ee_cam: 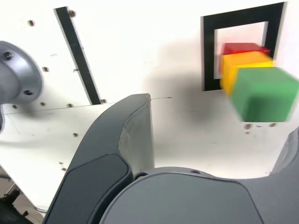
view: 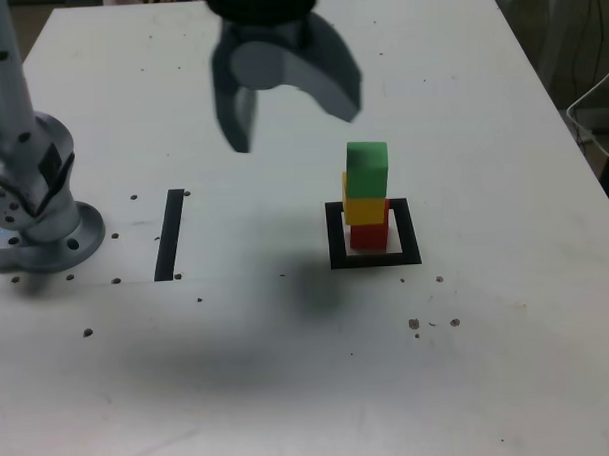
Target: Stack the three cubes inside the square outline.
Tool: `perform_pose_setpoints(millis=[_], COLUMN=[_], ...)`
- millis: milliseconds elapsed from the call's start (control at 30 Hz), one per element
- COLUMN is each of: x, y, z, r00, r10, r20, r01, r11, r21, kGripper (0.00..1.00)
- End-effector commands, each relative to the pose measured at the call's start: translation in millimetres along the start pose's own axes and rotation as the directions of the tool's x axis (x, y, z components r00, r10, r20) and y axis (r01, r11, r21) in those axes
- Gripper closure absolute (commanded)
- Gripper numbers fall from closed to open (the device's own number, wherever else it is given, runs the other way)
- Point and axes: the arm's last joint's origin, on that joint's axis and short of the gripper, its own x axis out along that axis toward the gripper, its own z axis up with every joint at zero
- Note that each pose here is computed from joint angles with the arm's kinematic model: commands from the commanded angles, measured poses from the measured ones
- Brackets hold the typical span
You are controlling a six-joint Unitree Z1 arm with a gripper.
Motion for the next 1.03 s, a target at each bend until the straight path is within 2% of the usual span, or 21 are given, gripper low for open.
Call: perform_pose_setpoints(millis=[0, 167, 333, 533, 600, 833, 1000], x=[9, 36, 68, 94, 99, 106, 114], y=[1, 2, 7, 12, 13, 12, 10], z=[-11, -30, -45, -60, -64, -80, -92], r00=[0.9999, 0.9988, 0.9967, 0.9933, 0.9932, 0.9957, 0.9932], r10=[-0.003, -0.003, 0.006, 0.018, 0.019, 0.015, -0.017], r20=[-0.016, -0.048, -0.081, -0.114, -0.115, -0.092, -0.115], r01=[0.003, 0.003, -0.009, -0.024, -0.024, -0.019, 0.012], r11=[1.000, 1.000, 0.999, 0.999, 0.999, 0.999, 0.999], r21=[-0.005, -0.018, -0.035, -0.048, -0.048, -0.043, -0.047], kGripper=[0.01, 0.01, 0.01, 0.01, 0.01, 0.01, 0.01])
